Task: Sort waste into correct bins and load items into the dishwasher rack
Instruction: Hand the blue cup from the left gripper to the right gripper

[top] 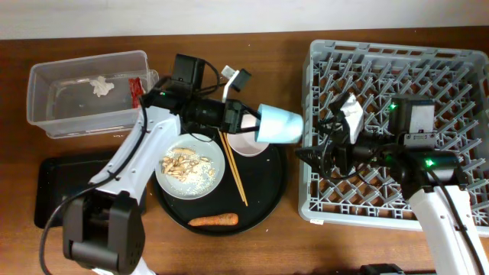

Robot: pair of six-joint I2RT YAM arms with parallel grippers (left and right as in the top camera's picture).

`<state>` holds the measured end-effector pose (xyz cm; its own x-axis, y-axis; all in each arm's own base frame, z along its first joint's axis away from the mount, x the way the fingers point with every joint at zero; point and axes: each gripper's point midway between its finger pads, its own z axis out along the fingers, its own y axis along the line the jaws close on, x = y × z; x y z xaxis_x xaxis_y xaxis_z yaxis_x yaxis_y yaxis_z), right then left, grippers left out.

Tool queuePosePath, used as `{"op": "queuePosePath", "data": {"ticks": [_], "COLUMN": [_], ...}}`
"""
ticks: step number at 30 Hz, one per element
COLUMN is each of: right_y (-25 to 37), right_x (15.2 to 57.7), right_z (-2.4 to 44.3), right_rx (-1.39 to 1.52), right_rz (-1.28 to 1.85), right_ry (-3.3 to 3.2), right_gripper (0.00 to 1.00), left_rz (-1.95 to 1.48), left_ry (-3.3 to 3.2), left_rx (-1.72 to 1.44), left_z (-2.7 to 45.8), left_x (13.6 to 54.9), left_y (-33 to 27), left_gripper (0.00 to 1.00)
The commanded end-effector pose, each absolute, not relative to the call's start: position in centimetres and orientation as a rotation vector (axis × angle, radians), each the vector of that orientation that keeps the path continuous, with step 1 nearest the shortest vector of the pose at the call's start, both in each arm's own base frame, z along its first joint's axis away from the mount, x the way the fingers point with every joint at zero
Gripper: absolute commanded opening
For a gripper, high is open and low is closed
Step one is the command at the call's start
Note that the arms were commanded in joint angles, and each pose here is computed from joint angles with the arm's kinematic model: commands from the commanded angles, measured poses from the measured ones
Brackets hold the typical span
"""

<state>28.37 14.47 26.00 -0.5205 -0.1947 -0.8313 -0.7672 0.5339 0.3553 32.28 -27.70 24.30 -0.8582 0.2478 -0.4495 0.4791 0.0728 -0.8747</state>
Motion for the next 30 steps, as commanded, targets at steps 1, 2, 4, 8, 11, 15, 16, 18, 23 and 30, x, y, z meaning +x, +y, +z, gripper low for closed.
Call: {"op": "queuePosePath", "data": {"ticks": [1,2,4,8,11,15,16,18,23,30], "right_y": [15.4,15.5,15.6,16.0,16.2,16.3,16.3,16.3,16.3,16.4], "right_x": [28.0,28.0,27.8,27.3,27.0,26.8,26.8,26.9,27.1,27.0], "right_z": [27.6,27.8,28.0,28.4,28.7,28.9,28.9,28.8,28.9,29.2], "right_rx": [-0.858,-0.865,-0.872,-0.884,-0.892,-0.896,-0.896,-0.895,-0.902,-0.910], "right_rz": [0.998,1.003,1.019,1.066,1.093,1.109,1.109,1.109,1.102,1.114], "right_ry": [1.897,1.886,1.873,1.846,1.830,1.820,1.819,1.821,1.808,1.789], "right_gripper": [0.98,0.98,0.98,0.95,0.92,0.92,0.92,0.92,0.86,0.73], "left_rz": [-1.936,-1.943,-1.950,-1.956,-1.956,-2.048,-2.069,-2.080,-2.050,-2.043], "left_ry": [2.091,2.094,2.092,2.092,2.092,2.041,2.013,2.013,2.036,2.038], "left_rx": [0.842,0.851,0.871,0.885,0.885,0.887,0.902,0.900,0.913,0.919], "left_z": [25.4,25.4,25.4,25.4,25.4,26.9,27.3,27.4,27.0,26.9], "left_x": [30.8,30.5,30.0,29.7,29.6,29.5,29.4,29.4,29.1,29.0], "left_y": [-29.1,-29.4,-29.9,-30.3,-30.3,-30.4,-30.4,-30.4,-31.1,-31.3], "left_gripper": [0.00,0.00,0.00,0.00,0.00,0.00,0.00,0.00,0.00,0.00]}}
